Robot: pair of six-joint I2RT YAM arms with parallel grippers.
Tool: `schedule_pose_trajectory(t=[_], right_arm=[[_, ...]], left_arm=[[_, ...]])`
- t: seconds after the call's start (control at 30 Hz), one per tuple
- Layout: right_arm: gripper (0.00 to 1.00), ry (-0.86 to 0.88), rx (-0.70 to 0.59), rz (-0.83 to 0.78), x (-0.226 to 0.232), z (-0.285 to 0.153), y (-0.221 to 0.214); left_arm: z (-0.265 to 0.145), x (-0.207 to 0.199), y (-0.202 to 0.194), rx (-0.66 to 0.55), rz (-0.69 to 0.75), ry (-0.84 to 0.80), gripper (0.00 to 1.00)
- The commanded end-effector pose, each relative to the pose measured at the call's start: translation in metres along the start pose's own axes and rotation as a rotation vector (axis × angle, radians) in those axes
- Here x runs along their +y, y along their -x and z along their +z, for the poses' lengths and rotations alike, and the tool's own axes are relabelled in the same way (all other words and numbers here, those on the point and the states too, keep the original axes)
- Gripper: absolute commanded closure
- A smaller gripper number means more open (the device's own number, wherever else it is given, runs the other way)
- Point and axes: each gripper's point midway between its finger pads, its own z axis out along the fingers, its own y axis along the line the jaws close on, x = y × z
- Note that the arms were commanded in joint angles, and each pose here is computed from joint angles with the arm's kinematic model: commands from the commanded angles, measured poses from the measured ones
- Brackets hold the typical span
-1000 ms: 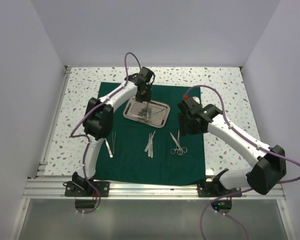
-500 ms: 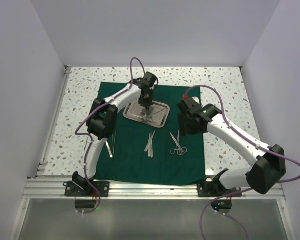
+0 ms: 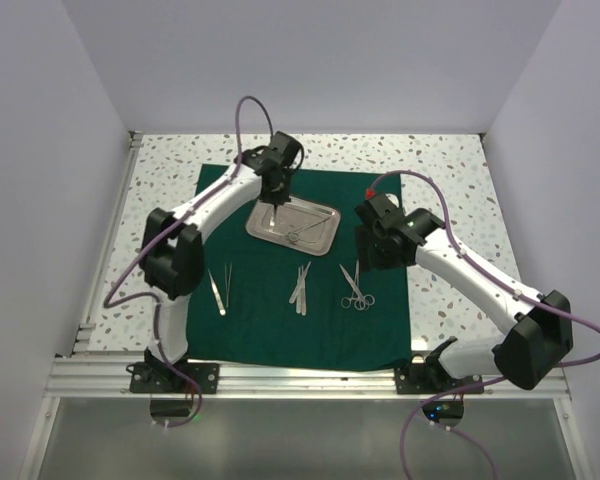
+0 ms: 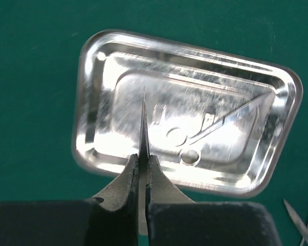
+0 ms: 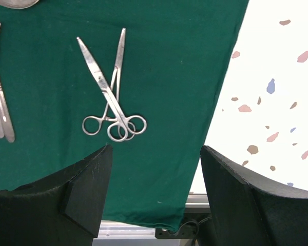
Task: Open and lay out the surgical kit
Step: Pick up the medical item from the container, then place the medical item in the surgical kit.
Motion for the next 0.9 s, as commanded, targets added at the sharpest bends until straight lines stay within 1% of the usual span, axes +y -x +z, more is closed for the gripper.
schedule_pose_trajectory(t=[0.0,0.03,0.1,0.13,0.2,0.27,0.3,0.33,0.5,0.57,0.63,0.7,0.73,0.77,0.8,0.83,0.87], right_arm=[[0.27,0.058,-0.042,0.015,0.006,-0.008,0.006],[0.27,0.059,-0.036,0.01,0.006,-0.007,0.004],[0.27,0.071,-0.037,0.012,0.008,-0.007,0.004],[0.27,0.077,-0.036,0.012,0.009,-0.006,0.003],[0.27,0.085,-0.034,0.009,0.01,-0.006,0.002],[0.28,0.095,-0.031,0.007,0.011,-0.005,0.0],[0.28,0.096,-0.029,0.006,0.012,-0.005,0.0],[0.28,0.099,-0.031,0.005,0.012,-0.006,-0.001],[0.28,0.105,-0.025,-0.004,0.011,-0.006,-0.004],[0.28,0.104,-0.022,-0.002,0.01,-0.006,-0.006],[0.28,0.106,-0.022,0.0,0.01,-0.007,-0.007],[0.28,0.104,-0.025,0.005,0.009,-0.008,-0.008],[0.28,0.103,-0.022,0.007,0.008,-0.007,-0.01],[0.28,0.101,-0.023,0.009,0.007,-0.008,-0.011],[0.28,0.099,-0.025,0.014,0.006,-0.009,-0.011],[0.28,0.095,-0.021,0.013,0.004,-0.009,-0.014],[0.28,0.091,-0.022,0.017,0.003,-0.009,-0.014]], left_arm=[[-0.062,0.034,-0.002,-0.083,-0.008,0.065,1.0],[-0.067,0.044,-0.022,-0.063,-0.009,0.083,1.0],[-0.071,0.054,-0.041,-0.053,-0.038,0.101,1.0],[-0.071,0.064,-0.065,-0.021,-0.038,0.118,1.0],[-0.07,0.07,-0.084,-0.008,-0.067,0.124,1.0],[-0.067,0.082,-0.121,0.031,-0.083,0.143,1.0],[-0.066,0.081,-0.119,0.023,-0.096,0.139,1.0],[-0.065,0.087,-0.136,0.044,-0.096,0.152,1.0],[-0.058,0.099,-0.169,0.074,-0.11,0.178,1.0],[-0.059,0.1,-0.17,0.07,-0.112,0.178,0.99],[-0.06,0.099,-0.166,0.059,-0.11,0.172,0.95],[-0.064,0.097,-0.155,0.031,-0.106,0.163,0.77],[-0.065,0.097,-0.151,0.024,-0.105,0.163,0.65],[-0.066,0.095,-0.146,0.013,-0.103,0.159,0.38],[-0.07,0.093,-0.133,-0.014,-0.1,0.153,0.25],[-0.071,0.092,-0.128,-0.022,-0.096,0.153,0.01],[-0.072,0.089,-0.12,-0.038,-0.093,0.145,0.0]])
